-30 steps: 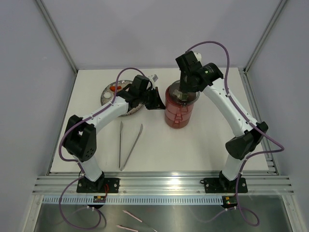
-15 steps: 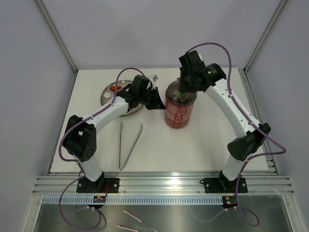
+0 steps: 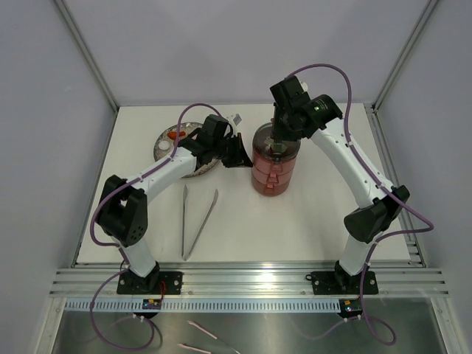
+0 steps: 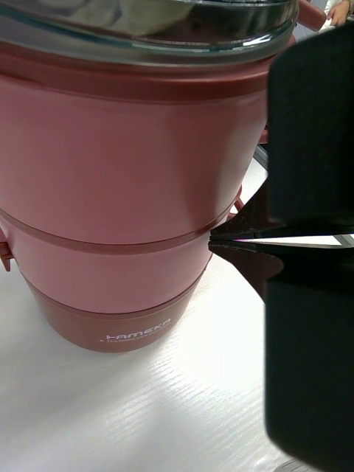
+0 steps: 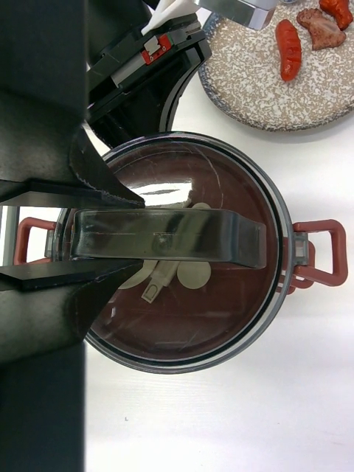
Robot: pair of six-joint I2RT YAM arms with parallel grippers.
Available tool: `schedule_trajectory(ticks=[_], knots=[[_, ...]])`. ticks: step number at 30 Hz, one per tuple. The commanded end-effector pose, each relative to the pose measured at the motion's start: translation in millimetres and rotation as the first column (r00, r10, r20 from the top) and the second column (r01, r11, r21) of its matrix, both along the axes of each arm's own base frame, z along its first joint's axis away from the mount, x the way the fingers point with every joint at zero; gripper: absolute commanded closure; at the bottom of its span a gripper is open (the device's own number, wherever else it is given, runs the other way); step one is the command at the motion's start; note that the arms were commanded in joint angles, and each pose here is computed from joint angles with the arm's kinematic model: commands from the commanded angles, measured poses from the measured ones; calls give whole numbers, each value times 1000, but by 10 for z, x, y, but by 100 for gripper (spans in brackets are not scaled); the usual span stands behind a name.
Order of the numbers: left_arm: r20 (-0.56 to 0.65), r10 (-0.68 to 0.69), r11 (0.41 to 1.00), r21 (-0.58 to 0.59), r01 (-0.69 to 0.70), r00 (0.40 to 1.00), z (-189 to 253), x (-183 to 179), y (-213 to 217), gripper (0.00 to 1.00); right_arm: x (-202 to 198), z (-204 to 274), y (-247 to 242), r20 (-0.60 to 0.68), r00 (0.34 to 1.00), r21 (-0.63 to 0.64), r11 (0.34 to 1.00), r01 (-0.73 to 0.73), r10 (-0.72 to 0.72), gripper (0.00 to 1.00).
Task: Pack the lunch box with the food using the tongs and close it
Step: Adjust the box lid on the packing box.
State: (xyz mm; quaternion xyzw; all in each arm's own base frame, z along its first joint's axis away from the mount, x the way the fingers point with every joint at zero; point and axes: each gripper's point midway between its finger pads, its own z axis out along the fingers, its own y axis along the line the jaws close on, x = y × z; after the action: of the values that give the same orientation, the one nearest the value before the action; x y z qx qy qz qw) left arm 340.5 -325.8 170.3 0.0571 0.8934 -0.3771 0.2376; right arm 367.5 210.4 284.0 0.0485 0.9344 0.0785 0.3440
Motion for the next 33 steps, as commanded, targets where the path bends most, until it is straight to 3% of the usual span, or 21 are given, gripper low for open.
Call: schedule_trajectory(ticks=[1,14,33], knots=[[44,-18,1000,-24,19,999,110,42,-80,100,-52,-33,29,-26,999,-12,1000,23,-23,100],[41,-20,1000,-22,21,999,98,37,-79,100,-148,-120,72,-53,998,20,999,29,-27,100],[44,-14,1000,-21,15,999,110,17,-55,100,-161,-270,-122,-83,994,-100,993,55,-64,100]])
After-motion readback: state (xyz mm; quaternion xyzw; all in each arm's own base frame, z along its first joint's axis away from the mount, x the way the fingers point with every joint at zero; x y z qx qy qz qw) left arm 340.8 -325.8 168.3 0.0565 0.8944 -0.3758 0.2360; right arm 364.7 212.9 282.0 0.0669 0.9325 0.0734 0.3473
